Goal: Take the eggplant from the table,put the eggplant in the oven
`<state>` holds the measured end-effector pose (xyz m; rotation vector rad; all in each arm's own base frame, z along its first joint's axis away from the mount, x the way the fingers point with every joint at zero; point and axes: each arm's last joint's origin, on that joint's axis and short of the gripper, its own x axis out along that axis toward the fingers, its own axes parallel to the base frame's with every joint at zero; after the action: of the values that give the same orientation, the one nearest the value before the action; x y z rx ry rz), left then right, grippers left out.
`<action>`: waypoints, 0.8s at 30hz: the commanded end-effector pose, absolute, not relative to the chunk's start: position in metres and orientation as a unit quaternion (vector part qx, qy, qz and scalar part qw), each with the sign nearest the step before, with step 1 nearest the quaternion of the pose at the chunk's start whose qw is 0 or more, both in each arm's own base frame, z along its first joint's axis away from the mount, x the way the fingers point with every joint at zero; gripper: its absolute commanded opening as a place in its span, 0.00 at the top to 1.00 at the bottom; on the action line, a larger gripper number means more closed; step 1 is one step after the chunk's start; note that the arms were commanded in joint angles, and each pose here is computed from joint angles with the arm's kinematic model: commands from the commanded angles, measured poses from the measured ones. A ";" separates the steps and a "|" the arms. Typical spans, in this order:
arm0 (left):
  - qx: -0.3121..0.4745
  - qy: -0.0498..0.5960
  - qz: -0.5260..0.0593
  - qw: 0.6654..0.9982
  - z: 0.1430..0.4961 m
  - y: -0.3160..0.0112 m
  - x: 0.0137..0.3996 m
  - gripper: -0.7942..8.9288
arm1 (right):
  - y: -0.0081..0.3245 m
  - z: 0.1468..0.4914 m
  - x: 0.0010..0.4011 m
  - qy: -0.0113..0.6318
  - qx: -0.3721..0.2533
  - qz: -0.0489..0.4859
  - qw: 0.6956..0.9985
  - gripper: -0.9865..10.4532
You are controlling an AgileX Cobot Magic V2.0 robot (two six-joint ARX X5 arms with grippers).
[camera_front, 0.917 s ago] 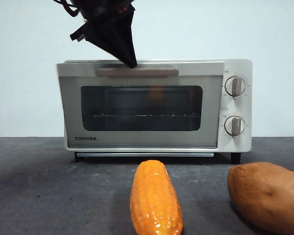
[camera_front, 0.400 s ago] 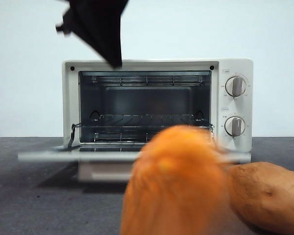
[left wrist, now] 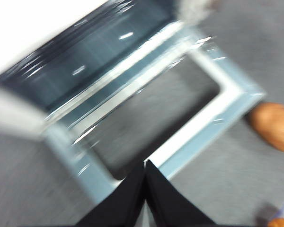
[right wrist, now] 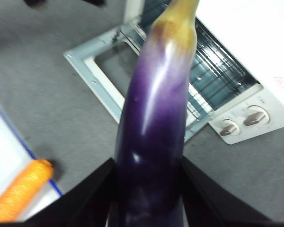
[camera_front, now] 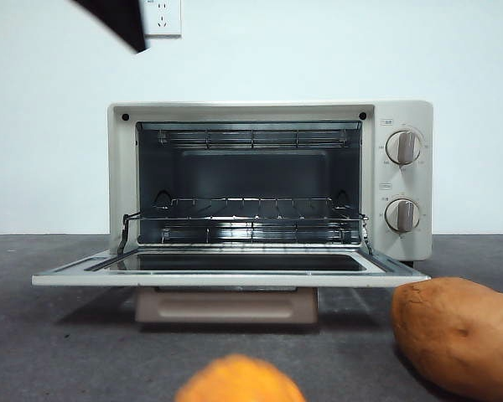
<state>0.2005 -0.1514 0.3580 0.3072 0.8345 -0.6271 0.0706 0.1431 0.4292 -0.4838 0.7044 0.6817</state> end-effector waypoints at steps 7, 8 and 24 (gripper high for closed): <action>0.034 0.327 -0.217 0.919 0.328 -0.100 0.183 0.91 | 0.187 0.410 0.094 0.325 -0.347 0.297 0.828 0.78; 0.025 0.323 -0.209 0.923 0.323 -0.095 0.180 0.91 | 0.193 0.407 0.099 0.325 -0.356 0.297 0.824 0.78; -0.076 0.321 -0.144 0.933 0.258 -0.046 0.167 0.91 | 0.264 0.342 0.191 0.326 -0.457 0.277 0.779 0.78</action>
<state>0.1649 -0.0456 0.2564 -0.1331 0.6699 -0.2870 0.1888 0.2564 0.3437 -0.9368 0.7303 0.5732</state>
